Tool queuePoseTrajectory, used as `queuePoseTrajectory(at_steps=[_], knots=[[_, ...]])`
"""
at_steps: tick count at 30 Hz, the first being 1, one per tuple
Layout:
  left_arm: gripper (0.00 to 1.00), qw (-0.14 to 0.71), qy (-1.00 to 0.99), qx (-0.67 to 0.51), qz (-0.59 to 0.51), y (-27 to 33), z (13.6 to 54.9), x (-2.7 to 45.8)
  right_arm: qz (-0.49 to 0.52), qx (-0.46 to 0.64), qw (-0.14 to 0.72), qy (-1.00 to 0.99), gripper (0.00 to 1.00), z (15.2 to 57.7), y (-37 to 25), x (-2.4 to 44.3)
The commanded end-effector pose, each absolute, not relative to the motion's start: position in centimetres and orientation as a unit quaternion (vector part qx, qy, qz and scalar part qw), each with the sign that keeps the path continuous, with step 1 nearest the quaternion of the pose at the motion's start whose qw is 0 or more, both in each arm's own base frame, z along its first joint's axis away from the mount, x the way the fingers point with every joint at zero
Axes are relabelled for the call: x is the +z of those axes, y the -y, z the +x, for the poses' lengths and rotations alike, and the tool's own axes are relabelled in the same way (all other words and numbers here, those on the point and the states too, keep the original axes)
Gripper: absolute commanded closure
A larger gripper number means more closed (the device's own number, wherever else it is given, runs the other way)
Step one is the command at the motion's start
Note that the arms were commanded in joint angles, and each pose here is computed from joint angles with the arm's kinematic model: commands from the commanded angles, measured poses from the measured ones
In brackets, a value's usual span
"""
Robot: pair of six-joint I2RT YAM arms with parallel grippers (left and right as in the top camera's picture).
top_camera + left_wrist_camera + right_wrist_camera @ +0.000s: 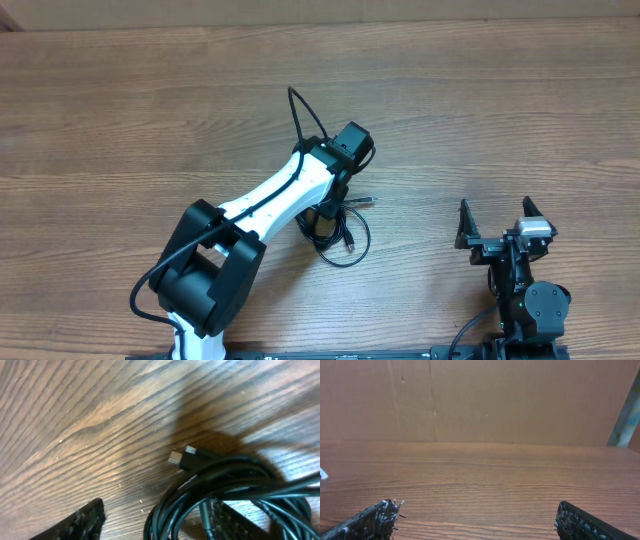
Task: Untangle cables
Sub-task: 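Lower the left gripper and grasp the cable bundle, then lift the grasped cable bundle with the left gripper and pull it toward the center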
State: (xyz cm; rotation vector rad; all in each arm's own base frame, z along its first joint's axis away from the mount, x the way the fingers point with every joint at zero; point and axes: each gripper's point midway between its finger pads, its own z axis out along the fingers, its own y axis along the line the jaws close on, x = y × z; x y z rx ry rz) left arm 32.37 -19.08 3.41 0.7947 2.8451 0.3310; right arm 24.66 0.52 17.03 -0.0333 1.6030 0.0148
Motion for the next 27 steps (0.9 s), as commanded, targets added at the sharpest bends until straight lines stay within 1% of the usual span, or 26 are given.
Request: queuePoseTrajectory(at_steps=[1, 3, 4, 6, 7, 8, 11, 12, 13, 14, 19, 22, 24, 26, 27], knots=[[0.29, 0.051, -0.925, 0.074, 0.37, 20.2, 31.2, 2.4, -0.013, 0.001, 0.694, -0.72, 0.0, 24.7, -0.3, 16.7], [0.3, 0.047, -0.921, 0.07, 0.381, 20.2, 30.9, 2.1, -0.013, 0.001, 0.694, -0.72, 0.0, 24.7, -0.3, 16.7], [0.33, 0.047, -0.921, 0.07, 0.38, 20.2, 30.9, 2.0, -0.013, 0.001, 0.694, -0.72, 0.0, 24.7, -0.3, 16.7], [0.36, 0.049, -0.921, 0.069, 0.38, 20.2, 30.9, 1.7, -0.013, 0.001, 0.694, -0.72, 0.0, 24.7, -0.3, 16.7], [0.41, 0.052, -0.921, 0.069, 0.38, 20.2, 30.9, 1.5, -0.013, 0.001, 0.694, -0.72, 0.0, 24.7, -0.3, 16.7], [0.42, 0.056, -0.921, 0.068, 0.38, 20.3, 31.0, 1.3, -0.013, 0.001, 0.694, -0.72, 0.0, 24.7, -0.3, 16.7], [0.52, 0.056, -0.921, 0.067, 0.379, 20.2, 30.9, 0.8, -0.013, 0.001, 0.694, -0.72, 0.0, 24.7, -0.3, 16.7], [0.71, 0.056, -0.921, 0.068, 0.379, 20.1, 30.8, 0.8, -0.013, 0.001, 0.694, -0.72, 0.0, 24.7, -0.3, 16.7], [0.92, 0.054, -0.921, 0.068, 0.379, 20.1, 30.7, 0.8, -0.013, 0.001, 0.694, -0.72, 0.0, 24.7, -0.3, 16.7], [0.96, 0.053, -0.923, 0.068, 0.376, 20.0, 30.7, 0.7, -0.013, 0.001, 0.694, -0.72, 0.0, 24.7, -0.3, 16.7], [0.96, 0.039, -0.927, 0.075, 0.365, 19.4, 30.2, 0.7, -0.013, 0.001, 0.694, -0.72, 0.0, 24.7, -0.3, 16.7], [0.96, 0.033, -0.941, 0.077, 0.329, 18.9, 30.0, 0.7, -0.013, 0.001, 0.694, -0.72, 0.0, 24.7, -0.3, 16.7], [0.96, 0.032, -0.959, 0.077, 0.27, 18.4, 30.0, 0.7, -0.013, 0.001, 0.694, -0.72, 0.0, 24.7, -0.3, 16.7], [0.96, 0.033, -0.983, 0.075, 0.166, 17.7, 30.1, 0.7, -0.013, 0.001, 0.694, -0.72, 0.0, 24.7, -0.3, 16.7], [0.96, 0.028, -0.993, 0.07, 0.095, 17.4, 29.9, 0.7, -0.013, 0.001, 0.694, -0.72, 0.0, 24.7, -0.3, 16.7]])
